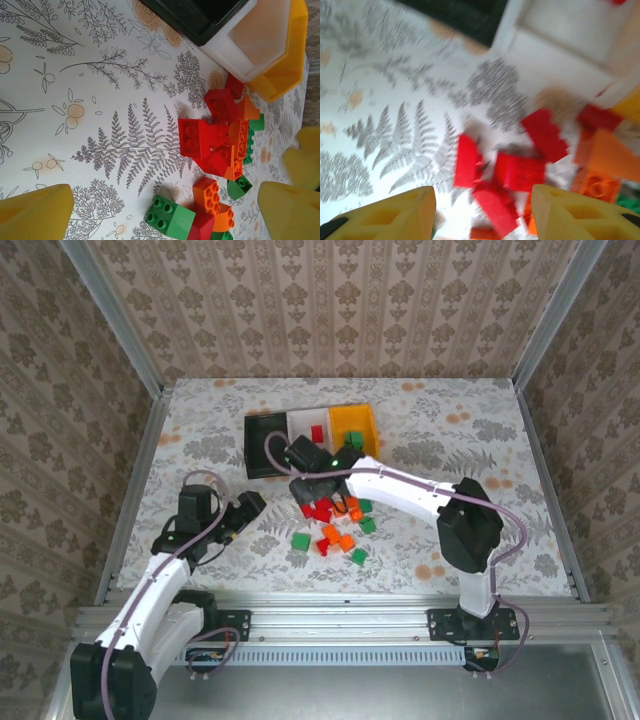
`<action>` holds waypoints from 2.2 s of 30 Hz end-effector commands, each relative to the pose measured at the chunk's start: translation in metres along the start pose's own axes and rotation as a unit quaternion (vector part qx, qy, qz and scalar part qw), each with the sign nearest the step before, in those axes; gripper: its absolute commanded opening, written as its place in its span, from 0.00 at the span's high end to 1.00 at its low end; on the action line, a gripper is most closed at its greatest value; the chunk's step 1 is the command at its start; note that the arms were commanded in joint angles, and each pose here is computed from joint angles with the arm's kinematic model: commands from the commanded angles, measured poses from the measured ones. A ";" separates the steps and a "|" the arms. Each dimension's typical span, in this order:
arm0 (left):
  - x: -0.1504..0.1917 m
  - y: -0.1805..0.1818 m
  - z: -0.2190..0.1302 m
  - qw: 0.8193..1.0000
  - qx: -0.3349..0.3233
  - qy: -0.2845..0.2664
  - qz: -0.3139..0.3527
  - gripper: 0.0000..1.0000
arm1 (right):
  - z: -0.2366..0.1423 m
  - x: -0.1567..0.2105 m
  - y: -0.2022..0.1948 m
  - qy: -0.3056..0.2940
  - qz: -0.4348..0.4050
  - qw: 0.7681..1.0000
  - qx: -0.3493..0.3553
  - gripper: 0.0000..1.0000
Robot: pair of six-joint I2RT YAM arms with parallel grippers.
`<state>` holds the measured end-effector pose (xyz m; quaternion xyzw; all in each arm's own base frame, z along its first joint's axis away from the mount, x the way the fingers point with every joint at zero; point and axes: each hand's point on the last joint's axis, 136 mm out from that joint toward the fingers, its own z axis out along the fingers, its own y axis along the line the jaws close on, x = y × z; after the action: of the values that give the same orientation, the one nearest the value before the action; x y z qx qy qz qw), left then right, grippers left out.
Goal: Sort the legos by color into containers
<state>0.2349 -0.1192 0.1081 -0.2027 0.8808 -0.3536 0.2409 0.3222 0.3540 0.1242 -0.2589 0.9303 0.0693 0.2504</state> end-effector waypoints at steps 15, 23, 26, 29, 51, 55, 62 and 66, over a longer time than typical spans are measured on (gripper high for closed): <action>0.013 0.004 0.002 1.000 0.005 0.004 -0.002 0.04 | 0.082 0.027 0.012 0.056 -0.011 0.998 0.033 0.56; 0.008 -0.003 0.003 1.000 0.010 0.001 0.001 0.04 | 0.072 0.013 0.011 0.038 -0.016 0.998 0.041 0.71; 0.007 -0.005 0.001 1.000 0.012 0.001 0.004 0.04 | 0.044 -0.008 0.010 0.000 -0.009 0.999 0.034 0.72; 0.007 -0.007 0.003 1.000 0.016 -0.001 0.002 0.04 | 0.016 -0.036 0.000 -0.045 -0.001 0.998 0.037 0.72; 0.042 -0.038 0.038 0.996 0.046 0.059 0.048 0.02 | 0.072 -0.123 -0.108 -0.051 0.122 0.990 0.057 0.67; 0.043 -0.033 0.039 0.997 0.040 0.058 0.045 0.02 | 0.079 -0.125 -0.110 -0.045 0.117 0.990 0.059 0.57; 0.040 -0.037 0.036 0.997 0.041 0.054 0.049 0.02 | 0.023 -0.139 -0.100 -0.082 0.105 0.990 0.053 0.52; 0.037 -0.034 0.037 0.997 0.033 0.046 0.045 0.02 | -0.011 -0.113 -0.084 -0.100 0.089 0.990 0.049 0.51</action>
<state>0.2264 -0.1818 0.0882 -0.1449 0.8890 -0.3834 0.2041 0.4692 0.3264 0.1373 -0.1419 0.9424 0.0524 0.2984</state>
